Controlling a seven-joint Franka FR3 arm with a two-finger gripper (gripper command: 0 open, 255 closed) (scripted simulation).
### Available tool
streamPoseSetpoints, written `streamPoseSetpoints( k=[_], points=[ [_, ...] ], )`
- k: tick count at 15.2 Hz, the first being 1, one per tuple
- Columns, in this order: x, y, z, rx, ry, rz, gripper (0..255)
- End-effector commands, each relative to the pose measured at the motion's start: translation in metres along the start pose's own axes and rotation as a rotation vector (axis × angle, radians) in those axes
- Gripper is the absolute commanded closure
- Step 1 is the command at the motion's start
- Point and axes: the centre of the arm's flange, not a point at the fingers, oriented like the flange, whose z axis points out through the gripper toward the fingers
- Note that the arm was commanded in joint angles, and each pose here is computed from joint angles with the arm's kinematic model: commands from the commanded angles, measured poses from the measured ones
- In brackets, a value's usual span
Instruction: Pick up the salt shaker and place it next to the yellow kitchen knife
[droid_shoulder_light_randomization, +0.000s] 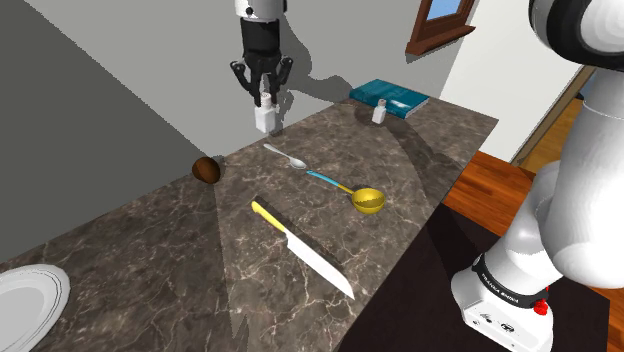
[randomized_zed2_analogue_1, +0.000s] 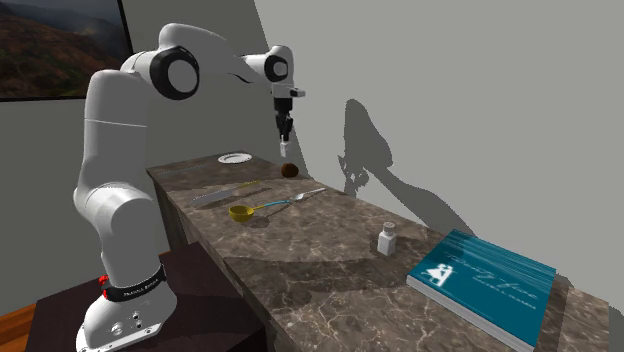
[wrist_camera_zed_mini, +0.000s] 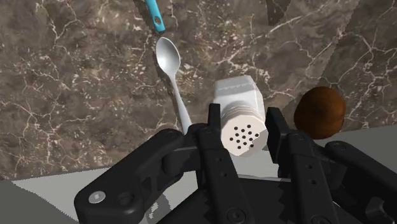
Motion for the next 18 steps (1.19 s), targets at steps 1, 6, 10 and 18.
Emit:
streamPoseSetpoints(
  k=[1,6,10,18],
  points=[
    [-0.008,-0.029,0.001,0.0,0.0,0.001,255],
    [-0.03,-0.091,0.002,0.0,0.0,0.001,255],
    [-0.048,-0.14,0.003,0.0,0.0,0.001,255],
    [-0.06,-0.173,0.035,0.0,0.0,0.001,255]
  ],
)
